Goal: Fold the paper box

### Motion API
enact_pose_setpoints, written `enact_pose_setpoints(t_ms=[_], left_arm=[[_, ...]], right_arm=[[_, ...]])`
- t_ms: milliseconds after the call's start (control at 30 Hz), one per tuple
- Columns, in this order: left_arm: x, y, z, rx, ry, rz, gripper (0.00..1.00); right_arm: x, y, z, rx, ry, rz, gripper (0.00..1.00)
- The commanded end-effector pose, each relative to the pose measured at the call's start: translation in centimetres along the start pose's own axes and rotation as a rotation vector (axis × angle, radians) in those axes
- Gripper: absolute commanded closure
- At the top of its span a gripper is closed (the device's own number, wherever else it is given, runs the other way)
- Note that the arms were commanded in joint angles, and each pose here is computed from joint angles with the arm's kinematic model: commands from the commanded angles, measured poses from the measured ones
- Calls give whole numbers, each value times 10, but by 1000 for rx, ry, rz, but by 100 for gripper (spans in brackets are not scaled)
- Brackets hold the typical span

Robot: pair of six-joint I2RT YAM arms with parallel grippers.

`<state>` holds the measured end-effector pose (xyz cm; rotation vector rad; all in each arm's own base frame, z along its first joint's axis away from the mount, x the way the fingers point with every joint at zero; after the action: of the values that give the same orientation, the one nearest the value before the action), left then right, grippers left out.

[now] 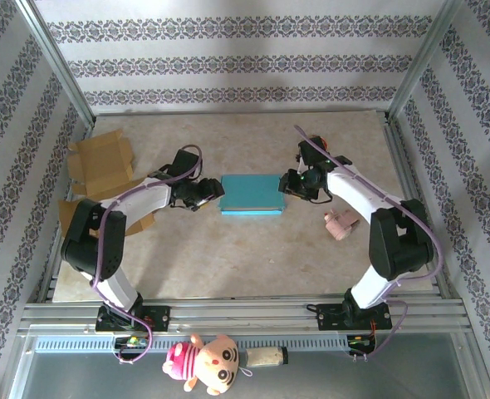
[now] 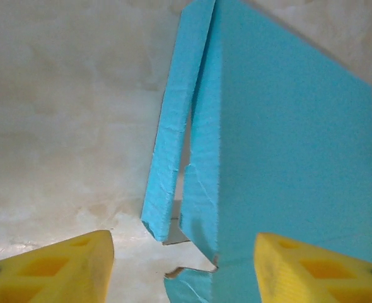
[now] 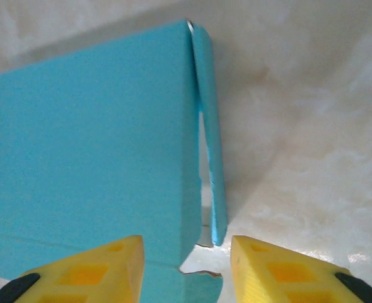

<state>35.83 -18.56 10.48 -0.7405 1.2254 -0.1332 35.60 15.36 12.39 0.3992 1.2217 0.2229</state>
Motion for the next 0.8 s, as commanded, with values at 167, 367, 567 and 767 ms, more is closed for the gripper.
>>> enact_pose_setpoints(t_ms=[167, 367, 567, 767], left_arm=[[15, -12, 7, 71, 34, 9, 36], [48, 28, -14, 78, 125, 116, 48], [67, 60, -32, 60, 168, 171, 70], [40, 25, -13, 99, 75, 92, 61]], right_arm=[[26, 8, -4, -50, 55, -14, 60], [54, -33, -30, -174, 88, -282, 60], [61, -41, -44, -206, 131, -324, 60], [30, -7, -17, -203, 40, -204, 55]])
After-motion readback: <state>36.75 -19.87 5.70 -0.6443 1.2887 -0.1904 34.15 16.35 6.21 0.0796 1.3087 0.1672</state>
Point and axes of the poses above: each hand's point on the last joint's axis, 136 mm out from that joint toward the fingers, its own x axis out along the fingers, its own y axis along the line the jaws close on, z = x × y, the point moved 2 cm from there along -x, back along the fingers, and after that the axes turned 4 degrees about -x, right-handed, at the moved point
